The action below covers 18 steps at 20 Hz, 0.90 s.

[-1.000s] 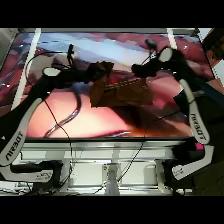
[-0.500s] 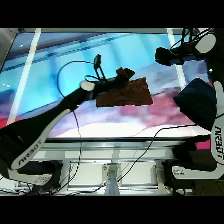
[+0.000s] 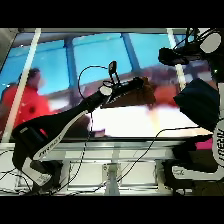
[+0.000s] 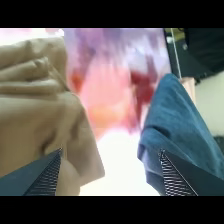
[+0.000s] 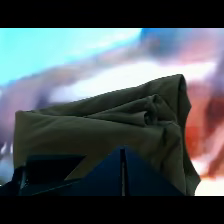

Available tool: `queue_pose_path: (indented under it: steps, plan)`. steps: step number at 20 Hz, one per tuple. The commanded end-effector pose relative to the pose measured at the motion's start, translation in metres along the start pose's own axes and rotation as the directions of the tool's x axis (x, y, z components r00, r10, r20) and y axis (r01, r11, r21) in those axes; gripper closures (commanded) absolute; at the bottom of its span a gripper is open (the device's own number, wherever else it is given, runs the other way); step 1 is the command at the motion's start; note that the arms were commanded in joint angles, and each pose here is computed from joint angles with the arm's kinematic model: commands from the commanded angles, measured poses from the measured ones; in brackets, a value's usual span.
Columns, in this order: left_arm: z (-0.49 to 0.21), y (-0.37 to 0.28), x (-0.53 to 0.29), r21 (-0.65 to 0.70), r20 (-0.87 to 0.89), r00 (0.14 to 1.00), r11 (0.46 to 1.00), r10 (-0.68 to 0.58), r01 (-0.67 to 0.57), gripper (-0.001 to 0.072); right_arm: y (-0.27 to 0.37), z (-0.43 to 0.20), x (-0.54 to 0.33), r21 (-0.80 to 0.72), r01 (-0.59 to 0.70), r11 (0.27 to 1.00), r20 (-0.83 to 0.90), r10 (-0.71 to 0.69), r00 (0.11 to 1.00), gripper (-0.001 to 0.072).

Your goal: Fold the clothes and pants, and hang the long-sleeved shirts on hangers.

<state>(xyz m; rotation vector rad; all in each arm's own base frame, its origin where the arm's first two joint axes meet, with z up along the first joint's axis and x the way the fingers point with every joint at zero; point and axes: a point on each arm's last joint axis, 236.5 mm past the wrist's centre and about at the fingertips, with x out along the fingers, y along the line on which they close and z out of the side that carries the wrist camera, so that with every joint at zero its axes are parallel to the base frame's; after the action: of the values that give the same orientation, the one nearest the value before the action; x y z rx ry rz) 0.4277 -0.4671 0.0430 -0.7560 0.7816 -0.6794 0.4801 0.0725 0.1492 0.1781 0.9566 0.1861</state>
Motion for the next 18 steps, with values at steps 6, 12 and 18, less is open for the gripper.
queue_pose_path:
  steps: [6, 12, 18]
  plan:
    - [0.039, -0.032, -0.028, 0.017, 0.035, 0.997, 0.997, -0.076, 0.075, -0.0003, -0.068, -0.025, 0.036, -0.172, 0.227, 0.959, -0.103, -0.246, 0.964, 0.0067]
    - [0.089, -0.021, -0.061, -0.003, 0.040, 0.993, 0.993, -0.115, 0.116, -0.0003, -0.074, -0.077, 0.098, -0.039, 0.102, 0.994, -0.269, -0.109, 0.957, 0.0169]
    - [0.087, -0.015, -0.076, -0.025, -0.066, 0.982, 0.985, -0.175, 0.173, -0.0001, -0.073, -0.051, 0.061, 0.069, -0.223, 0.972, -0.184, 0.232, 0.955, 0.0268]
